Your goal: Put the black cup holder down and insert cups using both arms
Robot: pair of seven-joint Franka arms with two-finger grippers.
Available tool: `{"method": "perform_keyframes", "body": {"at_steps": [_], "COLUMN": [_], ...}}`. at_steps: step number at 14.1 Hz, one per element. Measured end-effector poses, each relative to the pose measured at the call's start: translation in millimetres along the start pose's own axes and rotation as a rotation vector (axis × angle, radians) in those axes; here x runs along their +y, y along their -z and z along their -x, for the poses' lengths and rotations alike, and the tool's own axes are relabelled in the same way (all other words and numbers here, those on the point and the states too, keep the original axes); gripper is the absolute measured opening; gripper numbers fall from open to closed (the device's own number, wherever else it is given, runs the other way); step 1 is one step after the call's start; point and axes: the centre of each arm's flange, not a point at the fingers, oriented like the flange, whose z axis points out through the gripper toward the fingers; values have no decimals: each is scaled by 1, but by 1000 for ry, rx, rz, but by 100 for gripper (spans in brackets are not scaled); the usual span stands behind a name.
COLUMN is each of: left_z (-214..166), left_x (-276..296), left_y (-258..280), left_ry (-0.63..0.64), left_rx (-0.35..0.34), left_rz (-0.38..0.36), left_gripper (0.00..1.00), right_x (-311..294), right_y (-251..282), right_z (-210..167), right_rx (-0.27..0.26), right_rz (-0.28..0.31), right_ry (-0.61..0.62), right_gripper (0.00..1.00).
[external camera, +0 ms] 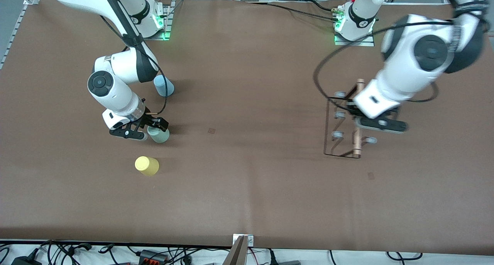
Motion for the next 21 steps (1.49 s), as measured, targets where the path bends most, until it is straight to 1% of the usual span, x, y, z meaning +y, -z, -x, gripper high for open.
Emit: {"method": "perform_keyframes", "body": {"at_steps": [3,6,9,13,15,19,21], "left_z": [8,15,14,19,23,27,32], "left_x": [74,125,159,208,227,256,268], "left_y": [-15,-22,-26,-50,-62,-74,-85], "left_ry": [53,68,136,185,190,215,221], "left_rx": [16,33,31,0,-10,10,29], "left_rz": [27,46,60,66,68,86,52], "left_gripper": [16,16,16,16,16,16,16], "right_x": [4,5,7,8,8,8,8], "right_y": [-8,-18,-32,-41,-41,-41,-41], "right_z": [5,7,11,13,13,13,13], "right_rx": [0,-1,-14,-21,-21,-21,-21], "right_rz": [3,4,9,14,14,14,14], "right_ry": [-1,23,52,66,66,67,67], "right_gripper": [100,100,100,100,100,100,100]}}
